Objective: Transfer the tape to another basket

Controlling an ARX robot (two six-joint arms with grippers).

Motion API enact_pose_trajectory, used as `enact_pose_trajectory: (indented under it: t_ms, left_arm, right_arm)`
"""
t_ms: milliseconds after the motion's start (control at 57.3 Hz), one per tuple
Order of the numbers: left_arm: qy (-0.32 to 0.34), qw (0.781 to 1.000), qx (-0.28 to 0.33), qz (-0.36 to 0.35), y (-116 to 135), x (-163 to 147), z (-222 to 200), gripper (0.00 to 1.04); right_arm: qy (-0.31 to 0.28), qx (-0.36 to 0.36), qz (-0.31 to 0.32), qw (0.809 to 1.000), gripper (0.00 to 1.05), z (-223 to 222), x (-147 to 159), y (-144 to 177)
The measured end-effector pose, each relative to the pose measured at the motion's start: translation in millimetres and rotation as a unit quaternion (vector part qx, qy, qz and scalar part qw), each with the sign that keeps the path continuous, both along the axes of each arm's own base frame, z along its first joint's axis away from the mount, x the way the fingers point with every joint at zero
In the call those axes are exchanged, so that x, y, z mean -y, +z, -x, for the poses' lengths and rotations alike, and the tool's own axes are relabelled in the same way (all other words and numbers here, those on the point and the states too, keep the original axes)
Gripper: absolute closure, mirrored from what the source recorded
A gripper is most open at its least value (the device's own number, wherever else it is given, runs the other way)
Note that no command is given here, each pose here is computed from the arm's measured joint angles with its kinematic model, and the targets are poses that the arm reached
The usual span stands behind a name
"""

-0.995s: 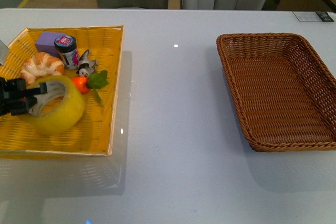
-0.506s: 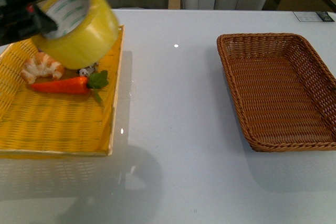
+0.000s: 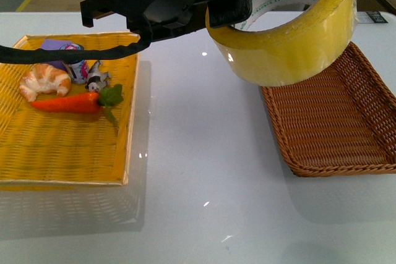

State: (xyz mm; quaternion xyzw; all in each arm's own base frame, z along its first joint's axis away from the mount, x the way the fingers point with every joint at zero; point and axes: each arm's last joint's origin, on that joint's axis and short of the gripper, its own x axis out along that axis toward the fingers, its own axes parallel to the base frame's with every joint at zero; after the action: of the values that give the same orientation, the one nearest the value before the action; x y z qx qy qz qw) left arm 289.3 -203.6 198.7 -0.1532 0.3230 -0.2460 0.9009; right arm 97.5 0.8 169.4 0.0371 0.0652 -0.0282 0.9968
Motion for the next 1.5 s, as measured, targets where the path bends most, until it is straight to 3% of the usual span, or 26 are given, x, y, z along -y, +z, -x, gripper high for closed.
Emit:
enact_pose_trajectory:
  t_ms: [52, 105, 314, 471, 890, 1152, 1326, 1431, 1501]
  left_arm:
    - [0.004, 1.000, 0.001, -0.002, -0.1, -0.2, 0.0, 0.89]
    - [0.004, 1.000, 0.001, -0.002, 0.3, 0.2, -0.1, 0.89]
    - [0.004, 1.000, -0.002, -0.004, -0.2, 0.2, 0.3, 0.89]
    - [0.005, 1.000, -0.003, -0.006, -0.5, 0.2, 0.5, 0.89]
    - [0.003, 1.000, -0.004, -0.006, -0.7, 0.1, 0.6, 0.89]
    - [-0.004, 1.000, -0.007, -0.001, -0.7, 0.1, 0.6, 0.89]
    - [-0.007, 1.000, -0.008, 0.000, -0.7, -0.1, 0.5, 0.90]
    - [-0.008, 1.000, -0.010, 0.002, -1.0, -0.9, 0.2, 0.90]
    - [-0.009, 1.000, -0.011, 0.004, -1.1, -1.7, -0.3, 0.84]
  right_arm:
    - [-0.024, -0.087, -0.032, 0.995, 0.09, -4.1, -1.8, 0.4]
    - [-0.026, -0.126, -0.073, 0.989, 0.09, -12.7, -5.7, 2.3]
    - [0.050, -0.106, -0.205, 0.972, 0.09, -55.5, -27.7, 28.9]
    - [0.127, -0.101, -0.290, 0.943, 0.09, -89.9, -49.9, 30.4]
    - [0.179, -0.122, -0.356, 0.909, 0.09, -126.3, -78.0, 7.2]
    - [0.191, -0.128, -0.357, 0.905, 0.09, -129.7, -88.2, 0.1]
    - [0.197, -0.126, -0.357, 0.905, 0.34, -129.6, -93.7, 2.3]
    - [0.198, -0.124, -0.366, 0.901, 0.55, -129.0, -96.2, 3.8]
    - [0.199, -0.122, -0.371, 0.899, 0.57, -128.9, -96.5, 4.9]
